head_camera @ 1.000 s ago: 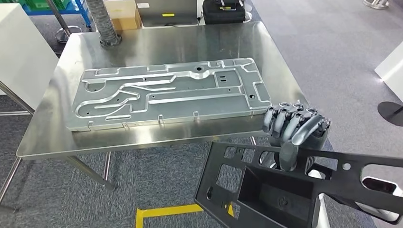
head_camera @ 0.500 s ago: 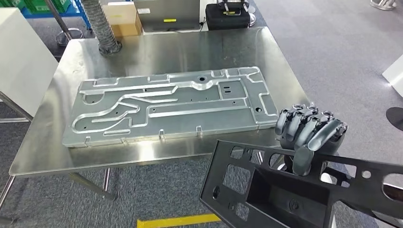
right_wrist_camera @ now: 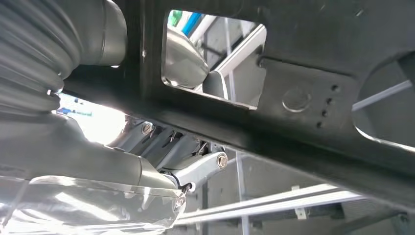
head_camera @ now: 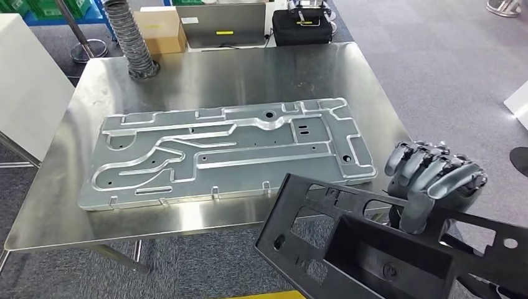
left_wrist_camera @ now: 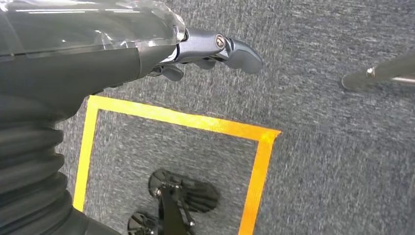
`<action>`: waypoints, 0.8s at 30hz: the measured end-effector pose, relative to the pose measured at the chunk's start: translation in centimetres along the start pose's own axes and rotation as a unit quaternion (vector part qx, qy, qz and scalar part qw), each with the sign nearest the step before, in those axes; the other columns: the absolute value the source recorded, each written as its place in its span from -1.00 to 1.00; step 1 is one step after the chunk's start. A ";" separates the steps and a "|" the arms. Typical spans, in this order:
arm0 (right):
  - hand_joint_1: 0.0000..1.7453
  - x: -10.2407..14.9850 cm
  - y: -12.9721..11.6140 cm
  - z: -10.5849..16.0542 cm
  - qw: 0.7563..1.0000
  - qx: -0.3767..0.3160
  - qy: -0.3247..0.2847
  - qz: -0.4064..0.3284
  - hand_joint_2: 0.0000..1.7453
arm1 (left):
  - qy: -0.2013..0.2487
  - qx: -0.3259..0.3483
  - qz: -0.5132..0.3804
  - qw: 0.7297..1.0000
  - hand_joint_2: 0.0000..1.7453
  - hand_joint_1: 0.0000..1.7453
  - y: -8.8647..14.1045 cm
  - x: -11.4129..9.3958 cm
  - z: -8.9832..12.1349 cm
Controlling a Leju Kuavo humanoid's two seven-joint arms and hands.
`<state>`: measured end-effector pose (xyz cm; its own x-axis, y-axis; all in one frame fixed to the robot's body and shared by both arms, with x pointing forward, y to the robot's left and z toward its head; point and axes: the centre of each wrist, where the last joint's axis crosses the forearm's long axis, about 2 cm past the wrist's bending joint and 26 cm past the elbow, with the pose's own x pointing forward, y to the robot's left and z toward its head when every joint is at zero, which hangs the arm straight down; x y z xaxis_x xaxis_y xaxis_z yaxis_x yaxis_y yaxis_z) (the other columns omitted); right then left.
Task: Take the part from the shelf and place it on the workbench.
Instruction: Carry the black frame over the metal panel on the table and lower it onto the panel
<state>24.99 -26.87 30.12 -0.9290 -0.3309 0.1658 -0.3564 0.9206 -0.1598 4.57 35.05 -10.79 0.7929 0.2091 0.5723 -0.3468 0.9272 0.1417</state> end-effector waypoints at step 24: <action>0.94 -8.2 -17.4 -2.4 0.958 -0.074 0.119 0.251 1.00 | -0.011 -0.016 -0.016 1.000 1.00 -1.00 0.2 0.5 -0.3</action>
<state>39.05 -39.63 33.88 -0.9242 0.2019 0.3242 0.1639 0.9764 -0.1408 5.00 35.44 -10.69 0.7917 0.1724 0.5861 -0.3050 0.9428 0.1346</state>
